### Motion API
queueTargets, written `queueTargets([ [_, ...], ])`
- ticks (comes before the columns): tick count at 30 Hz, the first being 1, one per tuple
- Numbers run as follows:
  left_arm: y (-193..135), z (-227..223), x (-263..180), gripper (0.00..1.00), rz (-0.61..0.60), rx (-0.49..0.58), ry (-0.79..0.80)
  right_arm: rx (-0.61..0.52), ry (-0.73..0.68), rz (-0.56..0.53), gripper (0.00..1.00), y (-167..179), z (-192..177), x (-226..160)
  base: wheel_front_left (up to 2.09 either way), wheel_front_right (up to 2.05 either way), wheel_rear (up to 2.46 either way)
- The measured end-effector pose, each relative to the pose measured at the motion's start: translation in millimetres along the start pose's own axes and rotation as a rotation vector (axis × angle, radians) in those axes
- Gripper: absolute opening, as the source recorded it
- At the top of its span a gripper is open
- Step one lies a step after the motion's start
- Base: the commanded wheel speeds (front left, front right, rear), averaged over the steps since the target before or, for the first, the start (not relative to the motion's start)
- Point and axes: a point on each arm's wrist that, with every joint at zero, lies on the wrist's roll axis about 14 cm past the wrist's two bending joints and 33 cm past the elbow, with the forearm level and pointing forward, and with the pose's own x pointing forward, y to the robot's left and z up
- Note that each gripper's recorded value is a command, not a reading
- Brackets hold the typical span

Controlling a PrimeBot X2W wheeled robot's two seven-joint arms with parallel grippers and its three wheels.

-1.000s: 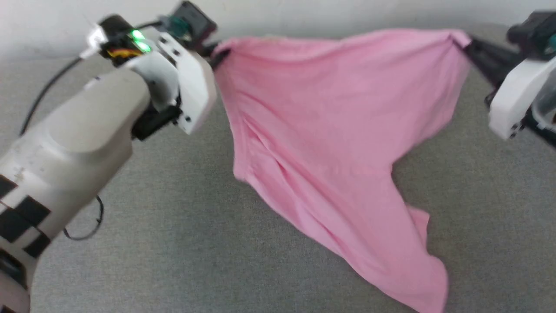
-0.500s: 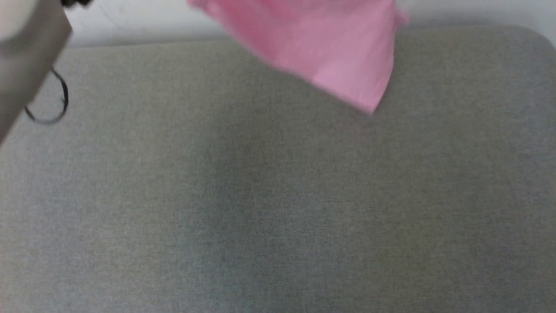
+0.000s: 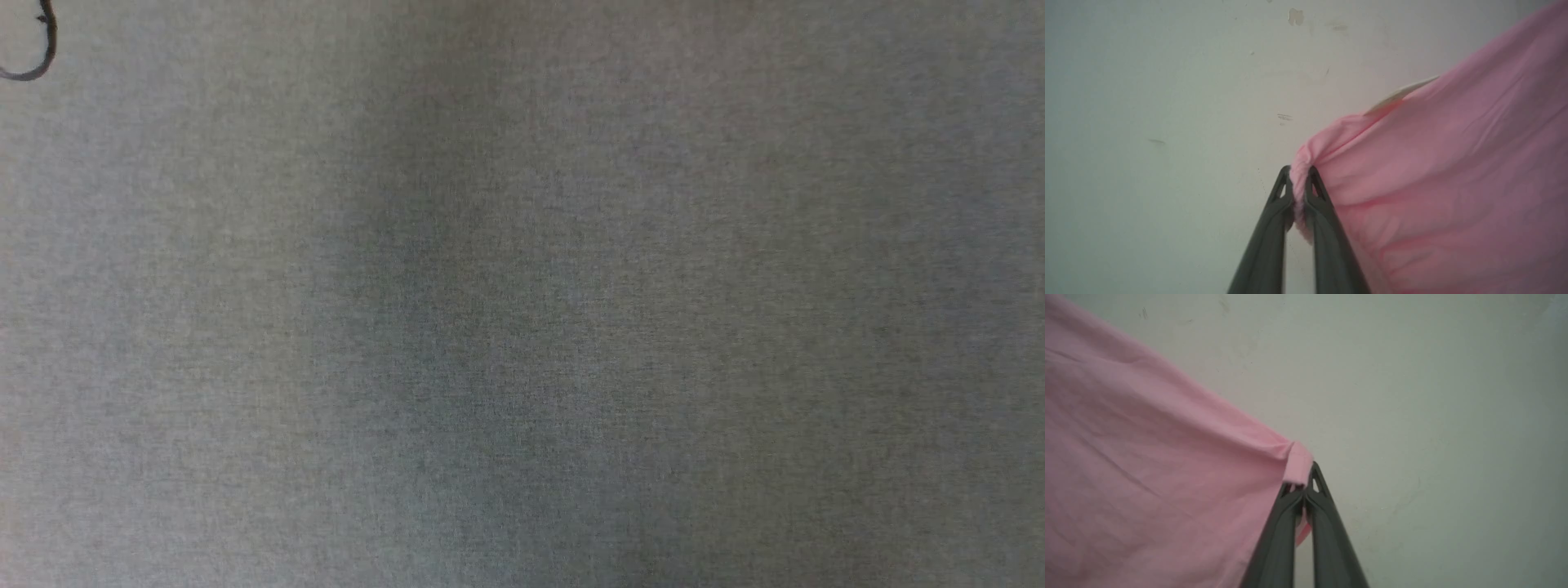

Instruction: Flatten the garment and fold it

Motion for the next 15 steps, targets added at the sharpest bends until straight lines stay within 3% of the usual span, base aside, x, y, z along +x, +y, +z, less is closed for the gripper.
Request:
queueTargets([
  [5, -8.5, -54.2, -2.4, 0.00, 0.008, -0.043, 0.062, 0.047, 0.047, 0.054, 0.00, 36.7, -53.0, 4.7, 0.00, 0.00, 0.00],
  [10, -34.8, -117.8, -29.2, 0.00, -0.017, -0.110, 0.181, 0.117, 0.116, 0.133, 0.00, 85.8, -105.3, -14.0, 0.00, 0.00, 0.00],
  [15, -56.2, -128.4, -58.8, 0.00, -0.023, -0.187, 0.200, 0.168, 0.177, 0.204, 0.00, 121.9, -128.8, -48.6, 0.00, 0.00, 0.00],
])
